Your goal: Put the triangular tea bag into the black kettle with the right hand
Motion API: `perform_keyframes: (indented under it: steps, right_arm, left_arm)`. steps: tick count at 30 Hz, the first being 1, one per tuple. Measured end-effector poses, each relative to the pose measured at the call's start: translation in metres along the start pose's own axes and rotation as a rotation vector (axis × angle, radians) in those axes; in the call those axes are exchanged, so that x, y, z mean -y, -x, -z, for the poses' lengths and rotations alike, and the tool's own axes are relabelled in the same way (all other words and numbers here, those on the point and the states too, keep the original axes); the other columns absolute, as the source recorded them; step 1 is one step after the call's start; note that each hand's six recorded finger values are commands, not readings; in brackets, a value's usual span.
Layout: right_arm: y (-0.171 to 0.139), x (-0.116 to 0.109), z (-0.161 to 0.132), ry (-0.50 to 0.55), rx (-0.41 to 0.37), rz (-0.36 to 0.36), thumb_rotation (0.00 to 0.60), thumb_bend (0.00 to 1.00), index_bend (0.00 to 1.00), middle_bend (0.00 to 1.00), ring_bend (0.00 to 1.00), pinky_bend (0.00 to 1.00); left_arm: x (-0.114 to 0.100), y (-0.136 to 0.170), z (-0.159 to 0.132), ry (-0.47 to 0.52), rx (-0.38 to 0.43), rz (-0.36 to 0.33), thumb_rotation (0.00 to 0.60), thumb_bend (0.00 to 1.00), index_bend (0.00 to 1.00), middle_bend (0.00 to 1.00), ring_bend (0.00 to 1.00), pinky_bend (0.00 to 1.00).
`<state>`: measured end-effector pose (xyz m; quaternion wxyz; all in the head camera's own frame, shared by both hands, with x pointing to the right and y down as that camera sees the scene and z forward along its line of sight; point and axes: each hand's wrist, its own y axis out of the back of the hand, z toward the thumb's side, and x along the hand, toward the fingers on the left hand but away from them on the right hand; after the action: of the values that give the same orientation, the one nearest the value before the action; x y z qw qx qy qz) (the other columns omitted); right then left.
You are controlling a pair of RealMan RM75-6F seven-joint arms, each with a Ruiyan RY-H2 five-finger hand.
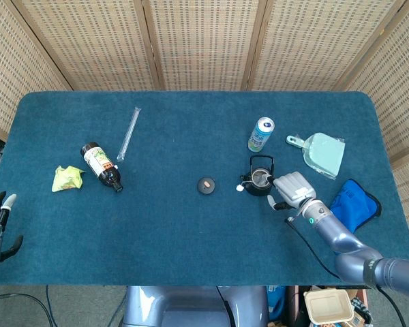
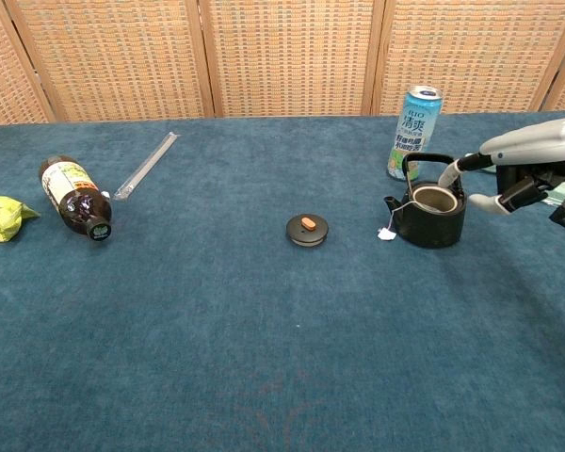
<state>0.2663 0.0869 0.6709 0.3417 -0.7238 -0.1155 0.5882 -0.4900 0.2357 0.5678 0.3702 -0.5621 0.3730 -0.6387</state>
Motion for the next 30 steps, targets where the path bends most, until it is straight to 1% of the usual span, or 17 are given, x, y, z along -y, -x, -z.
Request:
perform_keyframes:
  steps: [4, 7, 9, 11, 12, 13, 15, 17, 18, 21, 23, 24, 26, 28, 30]
  right_arm:
    - [-0.010, -0.008, 0.000, 0.037, 0.005, 0.065, 0.217, 0.74, 0.11, 0.88, 0.92, 0.92]
    - [-0.019, -0.013, 0.002, 0.074, 0.010, 0.130, 0.245, 0.74, 0.11, 0.82, 0.85, 0.91]
    - [-0.026, -0.016, 0.004, 0.096, 0.016, 0.182, 0.248, 0.74, 0.11, 0.78, 0.81, 0.90]
    - [-0.033, -0.018, 0.007, 0.114, 0.023, 0.228, 0.254, 0.74, 0.11, 0.72, 0.76, 0.87]
    - [-0.040, -0.019, 0.009, 0.130, 0.030, 0.263, 0.261, 0.74, 0.11, 0.70, 0.74, 0.86]
    - [-0.042, -0.019, 0.010, 0.137, 0.033, 0.276, 0.269, 0.74, 0.11, 0.67, 0.70, 0.84]
    - [-0.051, -0.019, 0.013, 0.163, 0.044, 0.319, 0.312, 0.73, 0.11, 0.62, 0.65, 0.81]
    - [-0.058, -0.018, 0.016, 0.183, 0.057, 0.355, 0.359, 0.72, 0.11, 0.55, 0.58, 0.76]
    - [-0.063, -0.017, 0.017, 0.193, 0.066, 0.380, 0.371, 0.72, 0.11, 0.52, 0.55, 0.73]
    - [-0.078, -0.013, 0.022, 0.204, 0.101, 0.439, 0.399, 0.70, 0.11, 0.42, 0.43, 0.61]
    - [-0.088, -0.009, 0.025, 0.208, 0.128, 0.472, 0.405, 0.69, 0.11, 0.33, 0.32, 0.49]
    - [-0.094, -0.005, 0.026, 0.208, 0.147, 0.490, 0.416, 0.69, 0.11, 0.31, 0.29, 0.45]
    - [-0.103, 0.001, 0.028, 0.201, 0.174, 0.512, 0.472, 0.68, 0.11, 0.24, 0.21, 0.38]
    - [-0.111, 0.006, 0.028, 0.187, 0.197, 0.533, 0.506, 0.67, 0.11, 0.21, 0.17, 0.34]
    - [-0.117, 0.011, 0.028, 0.175, 0.216, 0.549, 0.518, 0.67, 0.11, 0.21, 0.16, 0.33]
  left_arm:
    - [0.000, 0.000, 0.001, 0.004, -0.003, -0.001, 0.600, 0.35, 0.00, 0.00, 0.00, 0.00]
    - [0.001, 0.000, 0.001, 0.002, -0.003, 0.002, 0.600, 0.35, 0.00, 0.00, 0.00, 0.00]
    - [0.000, 0.001, 0.000, 0.003, -0.002, 0.000, 0.600, 0.35, 0.00, 0.00, 0.00, 0.00]
    - [-0.001, 0.000, 0.000, 0.004, -0.002, -0.004, 0.600, 0.35, 0.00, 0.00, 0.00, 0.00]
    - [-0.001, 0.001, 0.000, 0.005, -0.001, -0.005, 0.600, 0.35, 0.00, 0.00, 0.00, 0.00]
    - [-0.001, 0.001, 0.000, 0.006, -0.001, -0.005, 0.600, 0.35, 0.00, 0.00, 0.00, 0.00]
    - [-0.001, 0.001, -0.001, 0.008, 0.002, -0.005, 0.600, 0.35, 0.00, 0.00, 0.00, 0.00]
    - [-0.001, 0.002, -0.002, 0.010, 0.006, -0.004, 0.600, 0.35, 0.00, 0.00, 0.00, 0.00]
    - [-0.001, 0.002, -0.003, 0.012, 0.010, -0.005, 0.600, 0.35, 0.00, 0.00, 0.00, 0.00]
    - [-0.002, 0.004, -0.006, 0.010, 0.025, -0.011, 0.600, 0.35, 0.00, 0.00, 0.00, 0.00]
    - [-0.003, 0.005, -0.007, 0.012, 0.027, -0.018, 0.600, 0.35, 0.00, 0.00, 0.00, 0.00]
    - [-0.005, 0.005, -0.008, 0.012, 0.029, -0.022, 0.600, 0.35, 0.00, 0.00, 0.00, 0.00]
    - [-0.006, 0.006, -0.009, 0.012, 0.033, -0.025, 0.600, 0.35, 0.00, 0.00, 0.00, 0.00]
    - [-0.007, 0.006, -0.009, 0.012, 0.036, -0.027, 0.600, 0.35, 0.00, 0.00, 0.00, 0.00]
    - [-0.007, 0.006, -0.011, 0.014, 0.039, -0.027, 0.600, 0.35, 0.00, 0.00, 0.00, 0.00]
